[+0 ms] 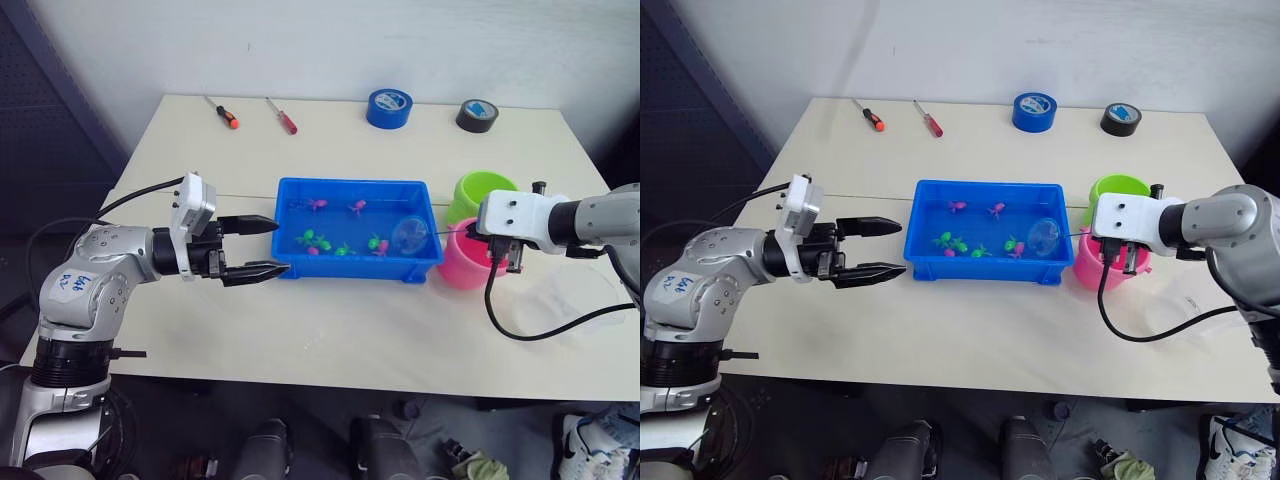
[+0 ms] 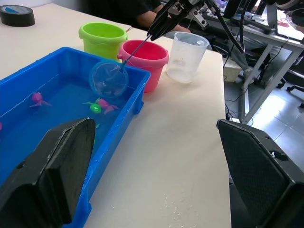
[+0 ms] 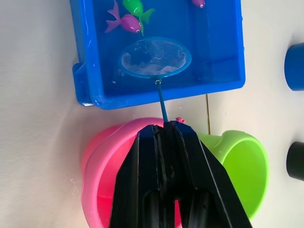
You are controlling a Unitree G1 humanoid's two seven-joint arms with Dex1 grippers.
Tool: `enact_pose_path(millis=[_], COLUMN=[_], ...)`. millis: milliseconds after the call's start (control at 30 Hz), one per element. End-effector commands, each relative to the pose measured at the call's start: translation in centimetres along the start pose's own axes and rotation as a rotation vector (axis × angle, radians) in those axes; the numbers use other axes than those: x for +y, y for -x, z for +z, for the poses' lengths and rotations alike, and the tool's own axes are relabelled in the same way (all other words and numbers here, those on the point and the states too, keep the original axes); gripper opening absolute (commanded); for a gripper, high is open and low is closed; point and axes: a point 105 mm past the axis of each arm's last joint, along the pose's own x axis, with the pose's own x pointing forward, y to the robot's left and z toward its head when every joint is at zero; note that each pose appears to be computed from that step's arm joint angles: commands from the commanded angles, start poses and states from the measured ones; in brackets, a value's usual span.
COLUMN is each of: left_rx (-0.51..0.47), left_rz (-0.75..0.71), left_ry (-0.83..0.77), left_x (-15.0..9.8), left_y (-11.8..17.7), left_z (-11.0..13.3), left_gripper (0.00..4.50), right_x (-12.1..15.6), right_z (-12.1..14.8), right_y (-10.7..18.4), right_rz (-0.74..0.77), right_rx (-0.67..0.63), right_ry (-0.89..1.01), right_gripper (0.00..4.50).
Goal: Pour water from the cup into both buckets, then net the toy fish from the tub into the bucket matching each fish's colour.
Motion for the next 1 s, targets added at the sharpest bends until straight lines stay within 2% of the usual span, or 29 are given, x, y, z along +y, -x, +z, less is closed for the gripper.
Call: enact_pose_path(millis=[33,433,700,933,1000], left_rx=[-0.017,-0.016,0.025,0.021,0.021], left_rz=[-0.014,-0.007,-0.011,0.004,0.008], left_ry=[-0.061,-0.078,-0.091,-0.098,-0.099], left_x=[-0.2,-0.1,-0.4,-0.2,-0.2], left_y=[0.0,-0.2,0.2,0.4,0.4], left_z=[1.3,1.6,1.0,1.2,1.2], left_gripper=[4.45,4.45,4.45,4.45,4.45], right_x=[-0.2,0.1,0.4,0.9,1.1], right_z=[1.1,1.8,1.8,2.2,2.4], right_y=[0.4,-0.5,-1.2,-1.8,-2.0], right_rz=[-0.012,-0.018,0.003,0.041,0.047], right_rx=[-0.033,-0.07,-0.082,-0.169,-0.212], right_ry=[0.017,-0.006,-0.014,-0.172,-0.278], right_gripper=[0.0,0.0,0.0,0.0,0.0])
